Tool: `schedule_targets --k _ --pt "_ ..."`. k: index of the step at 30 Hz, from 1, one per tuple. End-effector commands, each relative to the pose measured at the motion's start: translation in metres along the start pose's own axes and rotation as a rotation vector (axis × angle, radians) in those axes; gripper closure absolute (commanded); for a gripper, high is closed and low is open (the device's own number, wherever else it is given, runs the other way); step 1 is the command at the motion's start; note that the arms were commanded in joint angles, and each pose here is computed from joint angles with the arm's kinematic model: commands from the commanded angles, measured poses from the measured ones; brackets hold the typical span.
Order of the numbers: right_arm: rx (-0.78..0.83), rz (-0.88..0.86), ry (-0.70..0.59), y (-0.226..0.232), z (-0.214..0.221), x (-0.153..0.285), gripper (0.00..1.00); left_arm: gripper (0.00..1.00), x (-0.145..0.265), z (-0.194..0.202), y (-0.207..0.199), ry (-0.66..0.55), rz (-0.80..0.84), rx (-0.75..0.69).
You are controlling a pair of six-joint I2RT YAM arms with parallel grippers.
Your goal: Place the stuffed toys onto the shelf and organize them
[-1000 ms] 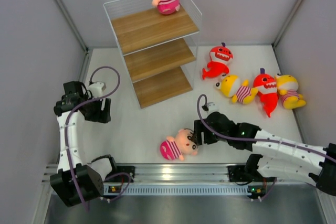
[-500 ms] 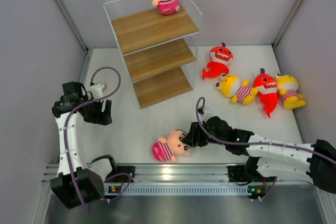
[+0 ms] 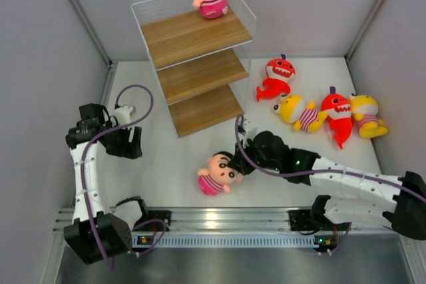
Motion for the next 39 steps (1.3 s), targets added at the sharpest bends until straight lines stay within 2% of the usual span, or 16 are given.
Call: schedule_targets --k 1,2,4,6,12,15,18,19,22,24,27,30,36,39 --pt "0.314 0.033 -0.198 0.021 -0.086 0.054 1.00 0.24 0.012 -0.008 -0.002 -0.030 0.006 -0.021" --pt "0.405 0.057 -0.188 0.019 -0.094 0.063 1.00 0.24 0.015 -0.010 -0.003 -0.036 0.015 -0.028" --pt "0.484 0.072 -0.264 0.028 -0.127 0.087 1.00 0.25 0.031 -0.016 -0.009 -0.064 0.028 -0.040" --pt "0.591 0.071 -0.261 0.031 -0.140 0.097 1.00 0.26 0.049 -0.021 -0.017 -0.112 0.058 -0.062" --pt "0.732 0.052 -0.358 0.047 -0.187 0.125 1.00 0.26 0.150 -0.035 -0.064 -0.389 0.146 -0.233" --pt "0.788 0.056 -0.412 0.053 -0.204 0.132 1.00 0.18 0.199 -0.036 -0.091 -0.588 0.168 -0.336" --pt "0.827 0.032 -0.452 0.060 -0.218 0.130 1.00 0.10 0.232 -0.041 -0.118 -0.719 0.336 -0.395" --pt "0.829 0.025 -0.488 0.063 -0.226 0.133 1.00 0.09 0.237 -0.042 -0.128 -0.729 0.457 -0.397" --pt "0.835 -0.011 -0.535 0.073 -0.237 0.128 1.00 0.07 0.235 -0.054 -0.129 -0.710 0.582 -0.369" --pt "0.833 -0.035 -0.561 0.080 -0.243 0.121 1.00 0.06 0.229 -0.062 -0.121 -0.704 0.560 -0.341" --pt "0.832 -0.053 -0.588 0.088 -0.253 0.113 1.00 0.02 0.231 -0.062 -0.123 -0.732 0.587 -0.414" --pt "0.837 -0.069 -0.623 0.097 -0.263 0.107 1.00 0.02 0.233 -0.060 -0.126 -0.769 0.597 -0.503" --pt "0.848 -0.094 -0.661 0.121 -0.278 0.090 1.00 0.02 0.223 -0.073 -0.119 -0.723 0.653 -0.433" --pt "0.841 -0.089 -0.671 0.130 -0.288 0.083 1.00 0.01 0.221 -0.073 -0.118 -0.724 0.662 -0.445"
Point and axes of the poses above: each gripper's point midway between its finger pads, its own x axis back along the fingers, its own y axis along the line the jaws close on, z = x × y, the point moved 10 cm from there along x, back along the fingers, and after that the axes turned 9 degrees about x, right-handed, at the moved point
